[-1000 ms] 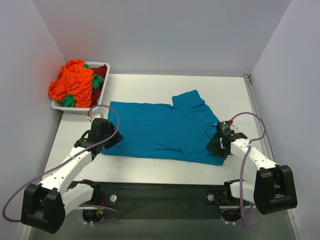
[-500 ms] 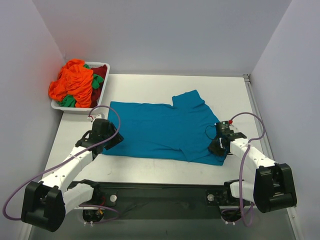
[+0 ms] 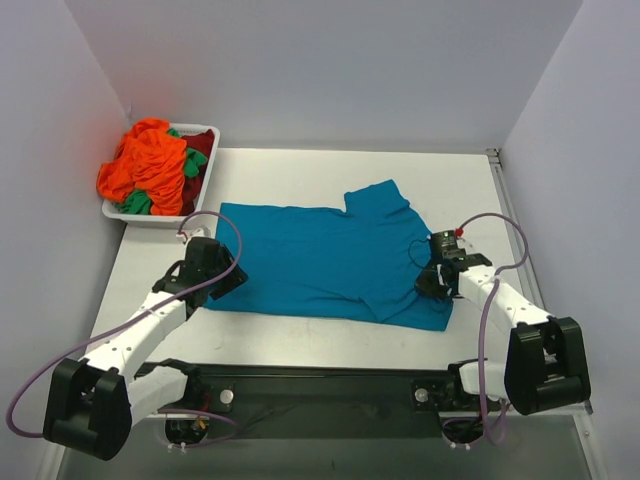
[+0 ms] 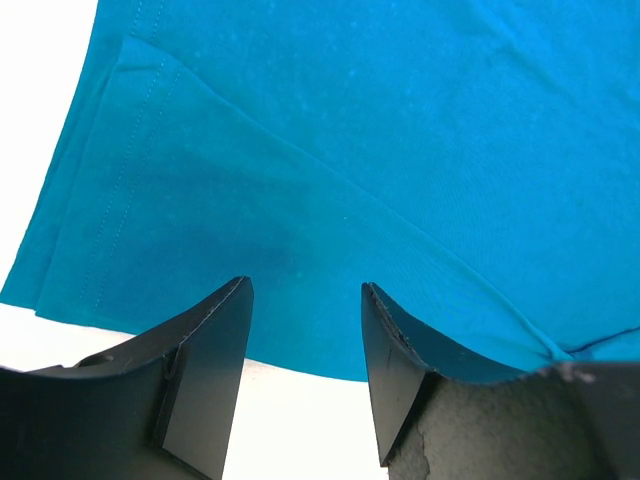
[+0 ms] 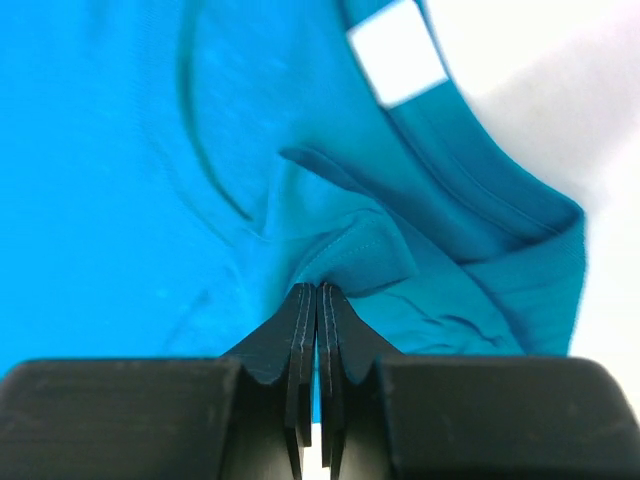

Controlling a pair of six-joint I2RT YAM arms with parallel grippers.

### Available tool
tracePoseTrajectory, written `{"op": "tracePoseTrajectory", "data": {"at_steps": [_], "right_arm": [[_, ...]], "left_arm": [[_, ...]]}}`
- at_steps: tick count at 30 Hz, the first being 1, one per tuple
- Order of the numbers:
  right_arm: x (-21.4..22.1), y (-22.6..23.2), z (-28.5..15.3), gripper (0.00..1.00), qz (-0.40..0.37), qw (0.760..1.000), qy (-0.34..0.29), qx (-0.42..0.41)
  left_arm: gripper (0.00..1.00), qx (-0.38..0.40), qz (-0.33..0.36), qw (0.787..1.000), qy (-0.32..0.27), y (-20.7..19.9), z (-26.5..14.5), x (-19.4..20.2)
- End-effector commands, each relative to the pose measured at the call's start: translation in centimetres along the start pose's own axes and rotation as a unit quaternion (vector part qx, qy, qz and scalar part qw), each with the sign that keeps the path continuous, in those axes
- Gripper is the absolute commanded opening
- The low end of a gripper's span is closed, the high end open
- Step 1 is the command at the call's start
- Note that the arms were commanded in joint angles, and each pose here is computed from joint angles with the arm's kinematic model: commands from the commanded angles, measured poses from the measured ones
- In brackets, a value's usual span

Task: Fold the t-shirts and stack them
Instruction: Fold the flattened tshirt in 1/3 of the way

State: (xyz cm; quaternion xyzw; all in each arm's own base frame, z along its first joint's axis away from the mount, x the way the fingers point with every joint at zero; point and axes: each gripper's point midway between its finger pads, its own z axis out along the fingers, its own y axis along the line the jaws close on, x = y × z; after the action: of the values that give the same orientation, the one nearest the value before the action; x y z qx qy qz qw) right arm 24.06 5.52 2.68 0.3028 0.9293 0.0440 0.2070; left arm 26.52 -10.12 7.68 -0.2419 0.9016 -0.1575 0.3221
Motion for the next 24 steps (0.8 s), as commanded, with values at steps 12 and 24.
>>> {"op": "tracePoseTrajectory", "data": {"at_steps": [12,24], "right_arm": [[-4.5,5.0,0.1,0.00,0.003,1.000,-0.004,-0.007],[-5.9,8.0,1.9,0.03,-0.008,1.000,0.018,-0.021]], "left_arm": [[0.58,0.011,0.016,1.000,-0.010,-1.1,0.2,-1.0],[0.58,0.002,0.021,1.000,-0.003,-1.0,0.6,-1.0]]}}
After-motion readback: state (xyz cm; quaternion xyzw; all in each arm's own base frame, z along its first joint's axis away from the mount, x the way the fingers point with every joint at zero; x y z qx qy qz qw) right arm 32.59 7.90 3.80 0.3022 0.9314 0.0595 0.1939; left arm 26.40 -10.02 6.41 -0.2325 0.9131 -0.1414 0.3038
